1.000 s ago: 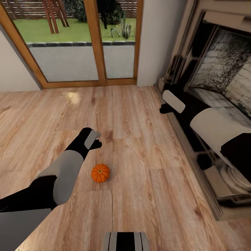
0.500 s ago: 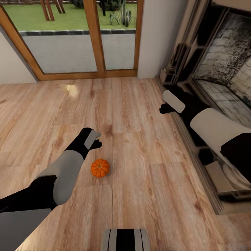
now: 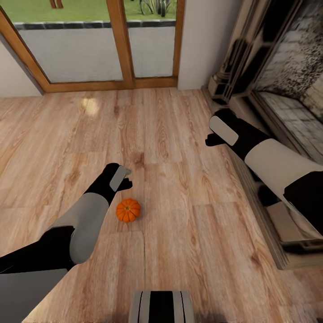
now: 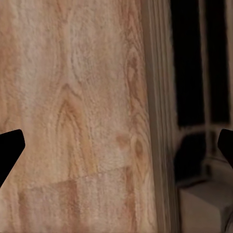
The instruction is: Place each of the two pumpkins and all three candles from the living room inside a cabinet in the living room (use any cabinet), then make sure every cabinet is closed, and position the cauldron so it is next to a table in the living room.
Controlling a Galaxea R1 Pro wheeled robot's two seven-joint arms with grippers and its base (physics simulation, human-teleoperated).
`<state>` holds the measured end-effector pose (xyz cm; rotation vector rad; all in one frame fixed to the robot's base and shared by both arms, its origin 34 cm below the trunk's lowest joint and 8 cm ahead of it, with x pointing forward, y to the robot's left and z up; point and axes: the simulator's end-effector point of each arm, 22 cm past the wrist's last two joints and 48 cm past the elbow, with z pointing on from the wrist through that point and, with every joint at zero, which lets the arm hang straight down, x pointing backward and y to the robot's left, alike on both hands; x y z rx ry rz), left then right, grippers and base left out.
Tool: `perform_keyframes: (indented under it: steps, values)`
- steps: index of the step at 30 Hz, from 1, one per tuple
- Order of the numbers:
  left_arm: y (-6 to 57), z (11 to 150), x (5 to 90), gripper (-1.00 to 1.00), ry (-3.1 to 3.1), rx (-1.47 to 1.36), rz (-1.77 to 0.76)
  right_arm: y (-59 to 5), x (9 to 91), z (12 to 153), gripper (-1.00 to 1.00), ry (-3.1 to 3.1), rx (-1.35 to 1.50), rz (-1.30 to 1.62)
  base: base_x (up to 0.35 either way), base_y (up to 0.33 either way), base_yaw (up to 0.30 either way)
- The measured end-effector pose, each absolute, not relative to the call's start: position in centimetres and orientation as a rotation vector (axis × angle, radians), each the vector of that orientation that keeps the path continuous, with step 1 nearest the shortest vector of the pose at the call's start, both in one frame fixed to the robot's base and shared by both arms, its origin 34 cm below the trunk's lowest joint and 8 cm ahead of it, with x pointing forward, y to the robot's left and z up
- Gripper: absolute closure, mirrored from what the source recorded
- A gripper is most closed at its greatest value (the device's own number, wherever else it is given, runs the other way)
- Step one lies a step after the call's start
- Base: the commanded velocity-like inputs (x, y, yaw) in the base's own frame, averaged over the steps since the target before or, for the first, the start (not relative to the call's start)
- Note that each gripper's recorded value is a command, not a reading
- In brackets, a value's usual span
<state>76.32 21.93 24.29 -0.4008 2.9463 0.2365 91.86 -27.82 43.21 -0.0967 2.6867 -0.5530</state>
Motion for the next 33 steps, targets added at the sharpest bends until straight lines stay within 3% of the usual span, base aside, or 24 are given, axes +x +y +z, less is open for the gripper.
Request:
perform_keyframes:
  steps: [33]
  values:
    - [21.3,20.6,75.1,-1.0,2.995,-0.405,0.2,-27.9,92.5,40.2,-1.0,2.713,-0.107,-0.559,0.0,0.0,0.0]
